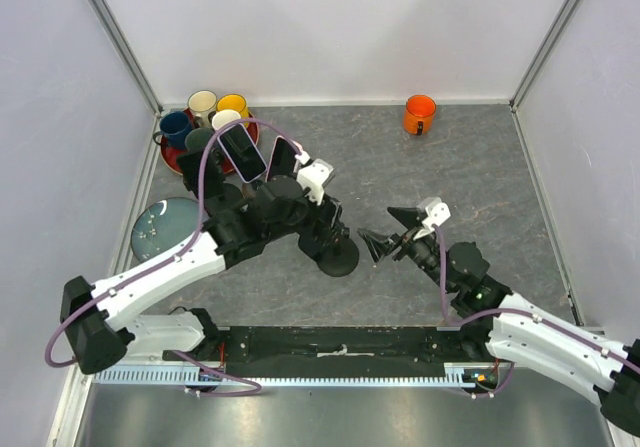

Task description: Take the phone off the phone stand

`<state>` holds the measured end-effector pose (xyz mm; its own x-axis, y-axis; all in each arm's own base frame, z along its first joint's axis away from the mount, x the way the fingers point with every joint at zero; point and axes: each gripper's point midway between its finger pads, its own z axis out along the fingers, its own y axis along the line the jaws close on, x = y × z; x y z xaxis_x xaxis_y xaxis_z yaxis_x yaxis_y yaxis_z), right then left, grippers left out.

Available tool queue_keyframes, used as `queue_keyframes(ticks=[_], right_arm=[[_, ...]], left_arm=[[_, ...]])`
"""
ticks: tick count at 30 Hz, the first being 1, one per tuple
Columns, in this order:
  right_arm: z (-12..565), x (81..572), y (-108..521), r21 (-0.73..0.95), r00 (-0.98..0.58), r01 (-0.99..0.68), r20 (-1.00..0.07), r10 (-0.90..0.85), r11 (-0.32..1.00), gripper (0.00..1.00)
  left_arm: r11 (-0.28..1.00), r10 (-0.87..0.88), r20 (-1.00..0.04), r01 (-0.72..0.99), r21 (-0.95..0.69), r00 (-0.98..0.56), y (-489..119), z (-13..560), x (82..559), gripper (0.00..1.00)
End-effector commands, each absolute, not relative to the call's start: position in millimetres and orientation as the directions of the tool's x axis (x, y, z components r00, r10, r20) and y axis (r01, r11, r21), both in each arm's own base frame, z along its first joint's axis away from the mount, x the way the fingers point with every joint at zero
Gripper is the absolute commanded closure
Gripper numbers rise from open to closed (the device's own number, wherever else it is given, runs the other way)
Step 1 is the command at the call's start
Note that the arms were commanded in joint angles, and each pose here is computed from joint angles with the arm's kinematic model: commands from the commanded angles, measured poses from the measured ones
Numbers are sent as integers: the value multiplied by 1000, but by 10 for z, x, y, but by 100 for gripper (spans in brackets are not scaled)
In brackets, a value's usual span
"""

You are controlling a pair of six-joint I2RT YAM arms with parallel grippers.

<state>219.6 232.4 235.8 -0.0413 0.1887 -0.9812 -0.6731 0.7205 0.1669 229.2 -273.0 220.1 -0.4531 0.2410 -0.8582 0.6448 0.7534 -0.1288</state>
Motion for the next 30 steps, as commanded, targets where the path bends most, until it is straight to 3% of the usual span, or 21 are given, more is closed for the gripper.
queue_keyframes(ticks=[1, 9, 30], right_arm=[[2136, 2201, 2125, 193, -37, -614, -976, 217, 765, 2], [1700, 2196, 2228, 145, -25, -652, -985, 170, 744, 2], [1459, 2747, 2713, 163, 43, -636, -969, 245, 754, 6]], left_arm=[[715, 75, -980, 695, -77, -186, -3122, 3125, 2649, 84], [645, 153, -984, 764, 30, -91, -3368, 3155, 2736, 84], [654, 163, -957, 752, -78, -240, -3432, 2634, 2702, 85]])
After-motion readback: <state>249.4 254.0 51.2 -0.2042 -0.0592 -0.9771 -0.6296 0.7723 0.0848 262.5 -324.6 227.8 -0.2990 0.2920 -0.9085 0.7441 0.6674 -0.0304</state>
